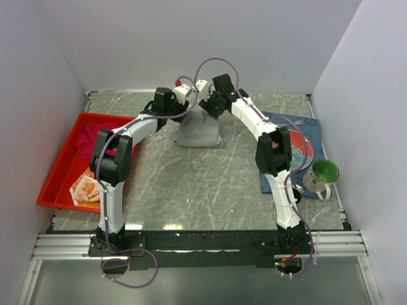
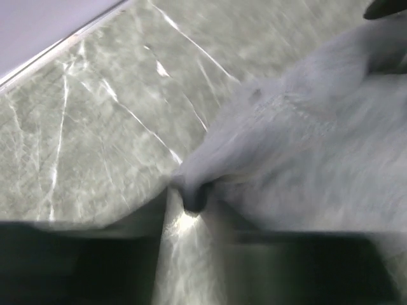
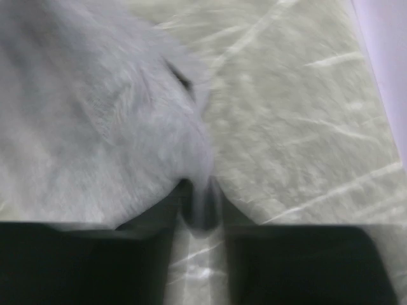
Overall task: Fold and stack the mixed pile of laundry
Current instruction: Fold the tank top at the center of the board.
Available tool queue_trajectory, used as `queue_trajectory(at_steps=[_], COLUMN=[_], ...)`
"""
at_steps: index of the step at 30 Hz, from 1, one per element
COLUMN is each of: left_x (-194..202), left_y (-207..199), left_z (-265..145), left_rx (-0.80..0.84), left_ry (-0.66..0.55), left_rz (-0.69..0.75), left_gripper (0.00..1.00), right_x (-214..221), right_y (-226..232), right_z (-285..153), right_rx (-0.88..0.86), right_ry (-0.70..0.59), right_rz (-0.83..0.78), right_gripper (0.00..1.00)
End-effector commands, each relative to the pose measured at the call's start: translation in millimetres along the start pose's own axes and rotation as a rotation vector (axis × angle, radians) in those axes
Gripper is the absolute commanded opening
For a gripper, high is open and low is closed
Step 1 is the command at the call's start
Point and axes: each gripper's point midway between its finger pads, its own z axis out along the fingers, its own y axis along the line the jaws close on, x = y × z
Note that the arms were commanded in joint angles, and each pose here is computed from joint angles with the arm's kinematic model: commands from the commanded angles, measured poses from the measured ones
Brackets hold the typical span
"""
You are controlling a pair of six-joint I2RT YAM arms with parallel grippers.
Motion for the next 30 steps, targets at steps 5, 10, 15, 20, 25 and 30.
queue_trajectory(at_steps=[5, 10, 15, 20, 25, 30], left_x=[-68, -102, -50, -18, 9, 37], left_y=[61, 63, 18, -32, -68, -50], left_z=[1, -33, -34, -37, -23, -17], left_rx=[-0.182, -0.086, 0.074, 0.206, 0.255, 0.104], left_ry=[-0.079, -0.132, 0.024, 0.128, 0.23, 0.294], left_rz=[-0.429, -0.584, -0.737, -0.841, -0.845, -0.845], left_gripper=[0.87, 0.81, 0.75, 0.76, 0.73, 0.72], right_x=[-23, -39, -44, 5, 58, 115], right_y=[-100, -66, 38, 80, 96, 110], right_z=[-12, -39, -62, -31, -16, -12], right_rx=[0.457, 0.134, -0.513, -0.58, -0.509, -0.429], right_ry=[-0.109, -0.254, -0.335, -0.099, 0.074, 0.266], right_rz=[0.188, 0.363, 0.484, 0.681, 0.727, 0.742], right_gripper=[1.0, 0.84, 0.02, 0.0, 0.0, 0.0])
